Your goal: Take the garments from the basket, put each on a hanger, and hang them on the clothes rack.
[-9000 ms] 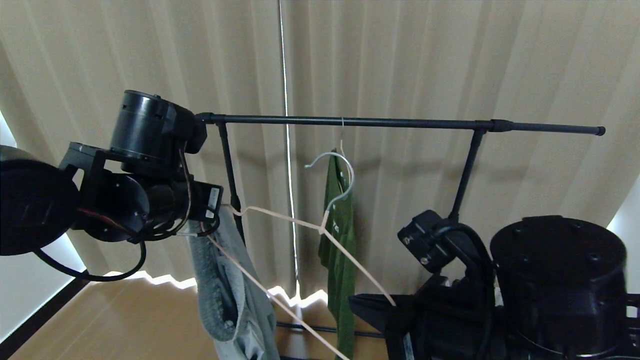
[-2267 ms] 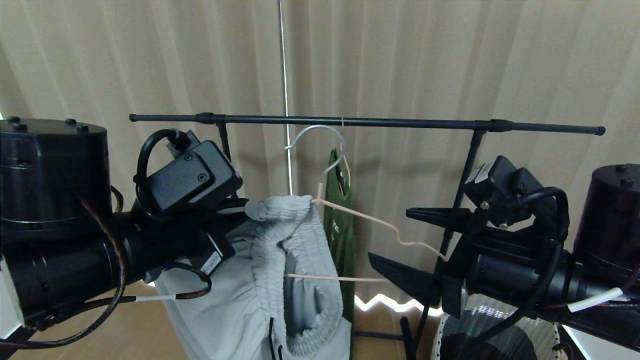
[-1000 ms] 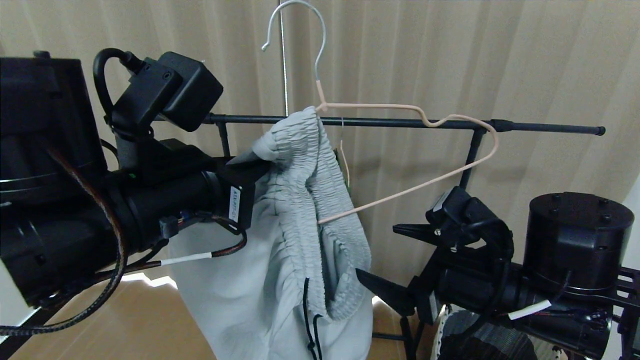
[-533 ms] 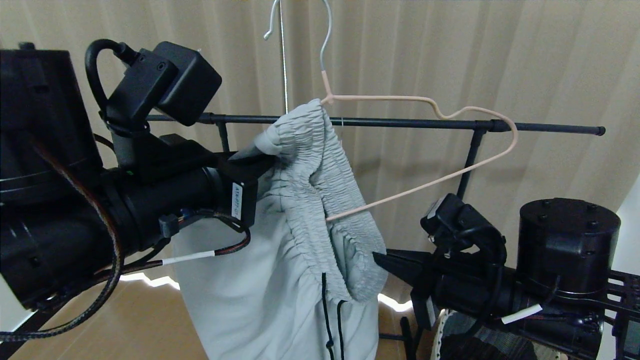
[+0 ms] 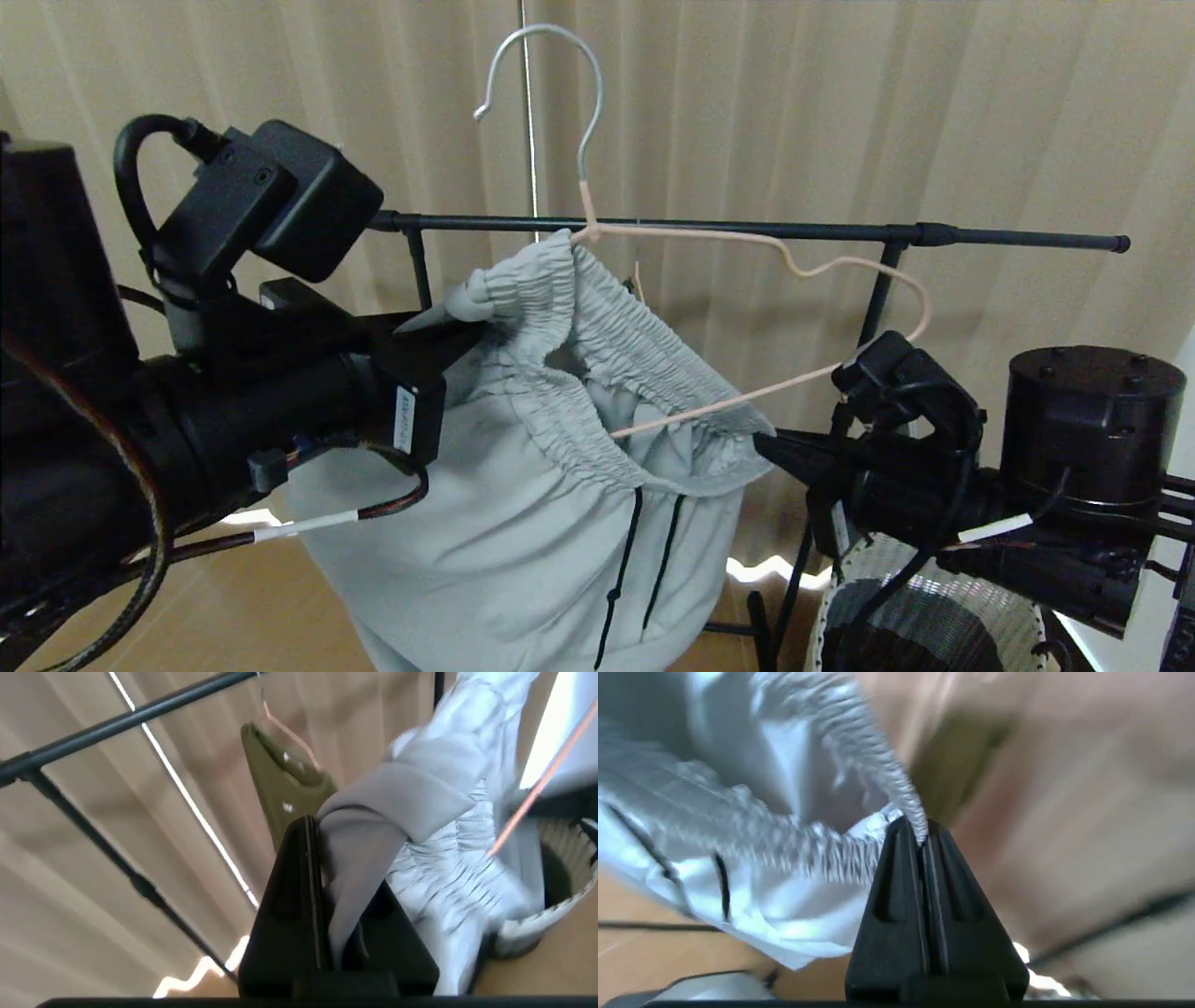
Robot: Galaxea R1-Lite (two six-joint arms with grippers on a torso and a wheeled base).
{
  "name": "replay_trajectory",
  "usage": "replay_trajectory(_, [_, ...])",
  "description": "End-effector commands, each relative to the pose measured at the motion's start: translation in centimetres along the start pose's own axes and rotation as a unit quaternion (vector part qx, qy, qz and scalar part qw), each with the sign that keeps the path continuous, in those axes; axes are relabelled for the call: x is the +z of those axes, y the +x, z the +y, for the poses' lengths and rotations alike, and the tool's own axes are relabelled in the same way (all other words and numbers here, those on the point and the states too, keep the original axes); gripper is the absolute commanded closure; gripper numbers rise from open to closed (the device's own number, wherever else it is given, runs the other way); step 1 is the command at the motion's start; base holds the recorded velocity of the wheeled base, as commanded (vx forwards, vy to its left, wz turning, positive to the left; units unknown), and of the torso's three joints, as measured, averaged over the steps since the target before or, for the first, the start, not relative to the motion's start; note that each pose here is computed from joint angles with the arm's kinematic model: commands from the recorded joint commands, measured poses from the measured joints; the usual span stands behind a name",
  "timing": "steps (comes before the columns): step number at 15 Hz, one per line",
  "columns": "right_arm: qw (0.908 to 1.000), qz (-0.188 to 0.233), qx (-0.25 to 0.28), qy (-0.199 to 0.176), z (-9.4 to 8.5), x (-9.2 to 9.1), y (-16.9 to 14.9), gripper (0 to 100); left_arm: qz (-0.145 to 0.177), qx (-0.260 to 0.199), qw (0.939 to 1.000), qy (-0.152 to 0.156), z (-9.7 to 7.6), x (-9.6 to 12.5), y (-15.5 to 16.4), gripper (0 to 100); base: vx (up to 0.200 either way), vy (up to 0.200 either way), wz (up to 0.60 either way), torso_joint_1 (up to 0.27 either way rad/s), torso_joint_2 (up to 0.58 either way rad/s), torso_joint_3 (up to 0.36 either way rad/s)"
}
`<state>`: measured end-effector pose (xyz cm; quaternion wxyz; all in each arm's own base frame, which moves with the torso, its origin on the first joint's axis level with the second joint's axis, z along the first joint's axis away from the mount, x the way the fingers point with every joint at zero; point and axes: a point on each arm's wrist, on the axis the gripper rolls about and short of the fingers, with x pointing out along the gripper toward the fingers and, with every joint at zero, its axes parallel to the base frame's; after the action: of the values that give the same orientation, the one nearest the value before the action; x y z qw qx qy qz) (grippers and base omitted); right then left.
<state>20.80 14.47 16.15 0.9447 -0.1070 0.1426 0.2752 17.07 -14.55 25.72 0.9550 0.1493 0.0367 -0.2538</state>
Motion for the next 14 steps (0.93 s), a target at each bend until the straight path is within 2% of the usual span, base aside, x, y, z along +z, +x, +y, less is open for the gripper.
replay_trajectory(1, [0.9989, -0.004, -0.045, 0.009, -2.3, 0.4, -0.4, 100, 0.01, 0.015, 0.9997, 0.014, 0.7, -0.9, -0.7, 100, 0.0, 0.0, 0.0, 0.0, 0.0, 0.0])
replay_trajectory(2, [0.9978, -0.012, -0.064, 0.012, -3.2, 1.1, -0.3, 100, 0.029, 0.022, 0.9985, 0.039, 1.0, -2.0, -0.7, 100, 0.0, 0.0, 0.0, 0.0, 0.0, 0.0])
replay_trajectory(6, [0.9951, -0.02, -0.094, 0.02, -4.8, 2.2, 0.0, 100, 0.065, 0.039, 0.9943, 0.075, 1.4, -3.9, -1.0, 100, 0.0, 0.0, 0.0, 0.0, 0.0, 0.0])
replay_trajectory(7, [0.9949, -0.021, -0.097, 0.021, -5.0, 2.6, 0.1, 100, 0.093, 0.059, 0.9889, 0.1, 1.7, -5.1, -1.2, 100, 0.0, 0.0, 0.0, 0.0, 0.0, 0.0])
replay_trajectory(9, [0.9948, -0.024, -0.097, 0.021, -5.0, 2.8, -0.1, 100, 0.115, 0.073, 0.9838, 0.117, 1.7, -6.1, -1.3, 100, 0.0, 0.0, 0.0, 0.0, 0.0, 0.0])
replay_trajectory(11, [0.9961, -0.026, -0.083, 0.017, -4.3, 2.8, -0.2, 100, 0.12, 0.084, 0.9825, 0.115, 1.7, -6.1, -1.1, 100, 0.0, 0.0, 0.0, 0.0, 0.0, 0.0])
replay_trajectory(14, [0.9989, -0.037, -0.028, 0.0, -1.3, 3.4, -0.4, 100, 0.128, 0.103, 0.982, 0.093, 1.7, -6.2, -0.6, 100, 0.0, 0.0, 0.0, 0.0, 0.0, 0.0])
